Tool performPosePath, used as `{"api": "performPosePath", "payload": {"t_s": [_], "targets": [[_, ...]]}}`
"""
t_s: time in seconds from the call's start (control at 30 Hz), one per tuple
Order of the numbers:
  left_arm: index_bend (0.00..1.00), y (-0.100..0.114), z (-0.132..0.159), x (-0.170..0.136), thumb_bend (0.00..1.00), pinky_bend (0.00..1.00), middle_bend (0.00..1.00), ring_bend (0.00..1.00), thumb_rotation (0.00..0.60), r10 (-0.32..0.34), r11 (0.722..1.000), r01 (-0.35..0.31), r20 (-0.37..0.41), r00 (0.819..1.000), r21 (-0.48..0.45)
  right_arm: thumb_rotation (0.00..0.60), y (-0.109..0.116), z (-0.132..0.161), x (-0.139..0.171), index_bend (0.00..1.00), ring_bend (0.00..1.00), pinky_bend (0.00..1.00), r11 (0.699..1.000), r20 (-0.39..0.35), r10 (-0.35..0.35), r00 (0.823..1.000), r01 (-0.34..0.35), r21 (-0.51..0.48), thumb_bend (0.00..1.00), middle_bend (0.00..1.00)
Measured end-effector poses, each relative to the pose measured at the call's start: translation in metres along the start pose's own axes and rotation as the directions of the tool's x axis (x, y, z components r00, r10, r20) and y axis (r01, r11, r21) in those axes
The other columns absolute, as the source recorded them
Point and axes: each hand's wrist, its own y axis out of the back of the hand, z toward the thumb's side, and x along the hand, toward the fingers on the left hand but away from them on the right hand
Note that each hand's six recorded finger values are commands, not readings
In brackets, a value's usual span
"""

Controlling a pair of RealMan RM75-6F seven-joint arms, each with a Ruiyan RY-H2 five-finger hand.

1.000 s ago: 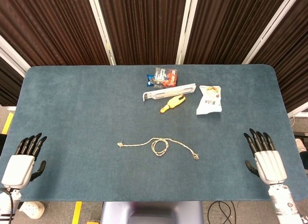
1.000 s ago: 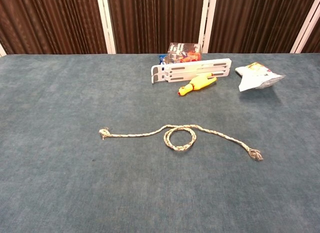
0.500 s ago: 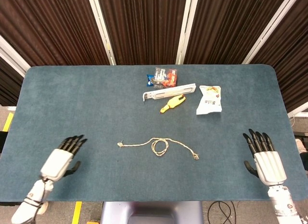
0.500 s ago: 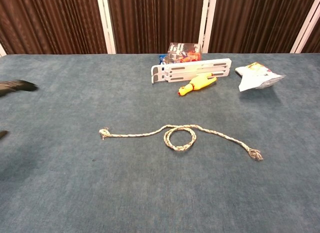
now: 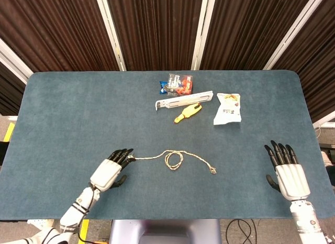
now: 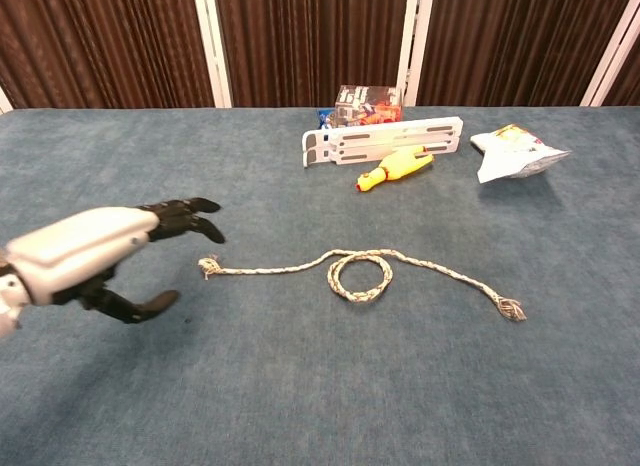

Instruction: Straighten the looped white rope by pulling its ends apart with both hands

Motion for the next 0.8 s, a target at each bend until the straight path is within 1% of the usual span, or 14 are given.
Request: {"api": "performPosePath", "payload": {"t_s": [0.1, 0.2, 0.27, 0.37, 0.43, 0.67, 0.8], "targets": [[0.24, -0.008, 0.007, 0.013, 0.46, 0.13, 0.00, 0.00, 0.600, 0.010, 1.000, -0.011, 0.010, 1.000, 0.004, 0.600, 0.002, -0.003, -0.001, 0.00, 0.00, 0.00, 1.000, 0.010, 0.000, 1.000, 0.000, -0.008, 0.36, 0.00], [0.25, -0.014, 0.008, 0.027, 0.46, 0.13, 0.00, 0.00, 0.600, 0.022, 0.999, -0.022, 0.005, 1.000, 0.042, 0.600, 0.006, -0.006, -0.001, 0.00, 0.00, 0.00, 1.000, 0.016, -0.005, 1.000, 0.006, -0.022, 0.36, 0.00], [0.26, -0.018, 0.006, 0.037, 0.46, 0.13, 0.00, 0.00, 0.600, 0.023, 0.997, -0.023, -0.012, 1.000, 0.072, 0.600, 0.009, -0.009, -0.001, 0.00, 0.00, 0.00, 1.000, 0.020, -0.010, 1.000, 0.010, -0.026, 0.36, 0.00], [0.31, -0.020, 0.000, 0.046, 0.46, 0.13, 0.00, 0.00, 0.600, 0.027, 0.991, -0.022, -0.039, 0.999, 0.131, 0.600, 0.010, -0.012, -0.001, 0.00, 0.00, 0.00, 1.000, 0.039, -0.018, 0.999, 0.018, -0.018, 0.36, 0.00], [0.31, -0.023, -0.005, 0.051, 0.46, 0.13, 0.00, 0.00, 0.600, 0.027, 0.987, -0.017, -0.061, 0.998, 0.162, 0.600, 0.009, -0.014, -0.002, 0.00, 0.00, 0.00, 1.000, 0.051, -0.018, 0.999, 0.019, -0.018, 0.36, 0.00], [0.35, -0.032, -0.011, 0.059, 0.46, 0.13, 0.00, 0.00, 0.600, -0.011, 0.982, 0.030, -0.102, 0.995, 0.185, 0.600, 0.008, -0.015, -0.004, 0.00, 0.00, 0.00, 1.000, 0.059, -0.010, 0.998, 0.011, -0.020, 0.36, 0.00], [0.39, -0.033, -0.011, 0.062, 0.46, 0.13, 0.01, 0.00, 0.600, -0.010, 0.981, 0.030, -0.106, 0.994, 0.193, 0.600, 0.008, -0.015, -0.004, 0.00, 0.00, 0.00, 1.000, 0.061, -0.008, 0.998, 0.009, -0.018, 0.36, 0.00]]}}
